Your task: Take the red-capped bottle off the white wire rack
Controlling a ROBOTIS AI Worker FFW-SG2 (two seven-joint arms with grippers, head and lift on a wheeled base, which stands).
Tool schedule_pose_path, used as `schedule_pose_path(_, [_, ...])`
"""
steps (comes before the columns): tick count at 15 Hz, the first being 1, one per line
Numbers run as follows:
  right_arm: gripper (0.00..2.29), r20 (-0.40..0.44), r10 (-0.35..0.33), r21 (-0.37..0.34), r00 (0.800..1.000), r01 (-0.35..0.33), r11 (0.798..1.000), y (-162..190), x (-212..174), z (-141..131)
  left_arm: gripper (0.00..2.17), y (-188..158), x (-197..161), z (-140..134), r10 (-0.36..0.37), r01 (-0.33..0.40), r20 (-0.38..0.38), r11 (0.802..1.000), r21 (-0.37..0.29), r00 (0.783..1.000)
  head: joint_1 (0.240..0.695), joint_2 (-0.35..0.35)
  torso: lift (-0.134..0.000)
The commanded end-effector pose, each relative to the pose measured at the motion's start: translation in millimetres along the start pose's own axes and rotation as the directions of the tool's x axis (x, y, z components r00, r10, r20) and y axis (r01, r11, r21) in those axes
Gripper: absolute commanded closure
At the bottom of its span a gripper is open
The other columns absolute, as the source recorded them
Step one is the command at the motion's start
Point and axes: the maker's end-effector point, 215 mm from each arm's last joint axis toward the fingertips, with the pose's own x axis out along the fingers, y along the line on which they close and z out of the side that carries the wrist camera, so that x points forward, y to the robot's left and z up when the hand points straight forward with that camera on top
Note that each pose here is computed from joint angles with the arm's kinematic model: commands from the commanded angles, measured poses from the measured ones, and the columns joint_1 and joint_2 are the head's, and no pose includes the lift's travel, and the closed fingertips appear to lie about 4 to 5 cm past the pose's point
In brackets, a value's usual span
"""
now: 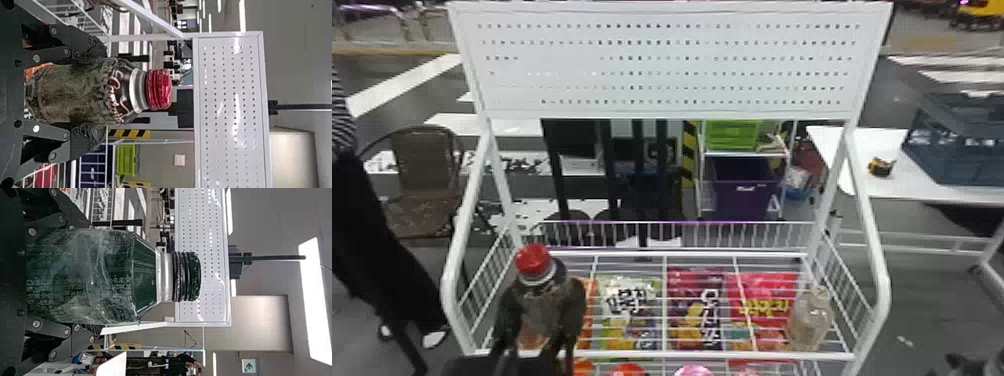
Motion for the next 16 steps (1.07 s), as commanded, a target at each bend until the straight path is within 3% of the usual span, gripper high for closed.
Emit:
schedule_pose_path(1, [1.22,0.0,-0.002,0.0,1.0,0.002,1.0,-1,0,0,1.98,32,-8,3,0.045,-0.045,0.002,0.998,0.033,0.999,0.499,0.0,0.0])
schedule_pose_path(3, [1.22,-0.004,-0.004,0.001,1.0,0.004,1.0,-2,-1,-3,1.98,61,-7,-2,0.09,-0.09,-0.004,0.994,0.06,0.996,0.499,0.0,0.0])
schedule_pose_path(7, [1.22,0.001,-0.004,0.002,1.0,0.004,1.0,-2,1,-3,1.98,96,4,-5,0.119,-0.118,-0.013,0.991,0.056,0.993,0.499,0.0,0.0])
schedule_pose_path(16, [1.22,-0.002,-0.005,0.005,1.0,0.005,1.0,-2,2,-6,1.98,101,9,-6,0.117,-0.116,-0.015,0.992,0.057,0.993,0.499,0.0,0.0])
